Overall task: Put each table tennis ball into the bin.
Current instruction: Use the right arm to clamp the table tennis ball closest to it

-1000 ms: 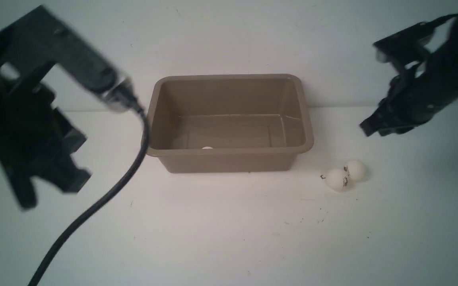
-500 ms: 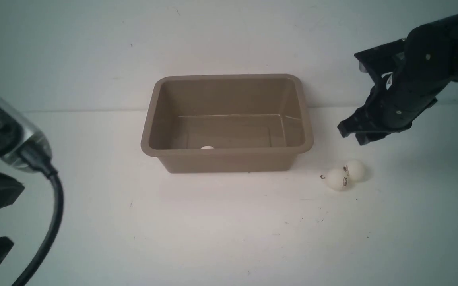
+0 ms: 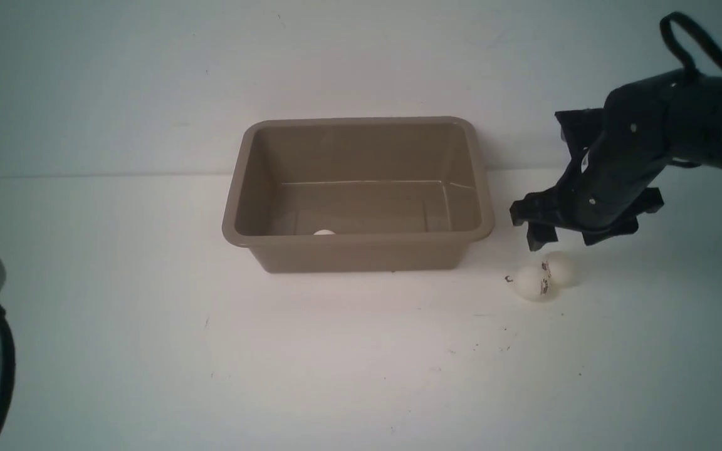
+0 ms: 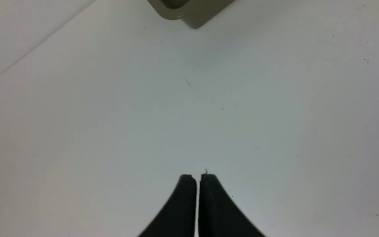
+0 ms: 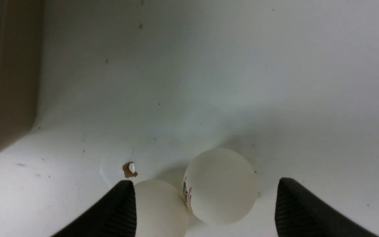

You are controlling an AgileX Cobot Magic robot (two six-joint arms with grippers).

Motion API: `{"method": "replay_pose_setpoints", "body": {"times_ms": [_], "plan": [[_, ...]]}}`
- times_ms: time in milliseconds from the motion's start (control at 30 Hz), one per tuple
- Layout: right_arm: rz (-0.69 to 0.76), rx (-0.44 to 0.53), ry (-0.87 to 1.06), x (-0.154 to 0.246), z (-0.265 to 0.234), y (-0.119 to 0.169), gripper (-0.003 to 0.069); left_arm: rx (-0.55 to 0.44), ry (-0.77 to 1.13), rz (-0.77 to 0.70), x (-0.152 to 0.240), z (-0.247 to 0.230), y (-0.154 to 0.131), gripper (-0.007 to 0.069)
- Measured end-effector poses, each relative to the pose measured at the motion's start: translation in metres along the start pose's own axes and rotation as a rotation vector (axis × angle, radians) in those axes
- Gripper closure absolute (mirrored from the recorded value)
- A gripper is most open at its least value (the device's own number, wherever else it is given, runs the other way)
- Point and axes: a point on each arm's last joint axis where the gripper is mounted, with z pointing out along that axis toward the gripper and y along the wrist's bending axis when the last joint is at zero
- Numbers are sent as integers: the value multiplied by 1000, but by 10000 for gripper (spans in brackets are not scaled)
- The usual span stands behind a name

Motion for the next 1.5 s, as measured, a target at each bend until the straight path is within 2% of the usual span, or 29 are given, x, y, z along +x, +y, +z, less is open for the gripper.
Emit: {"method": "replay_pose_setpoints", "body": {"times_ms": [433, 1067, 1500], "plan": [[24, 69, 17, 3, 26, -5, 147, 4, 19, 15, 2, 0, 0, 629], [42, 69, 18, 3, 39, -4, 149, 4, 19, 33, 2, 0, 0, 629], [42, 73, 28, 4, 39, -4, 249, 4, 19, 35, 2, 0, 0, 629]]}}
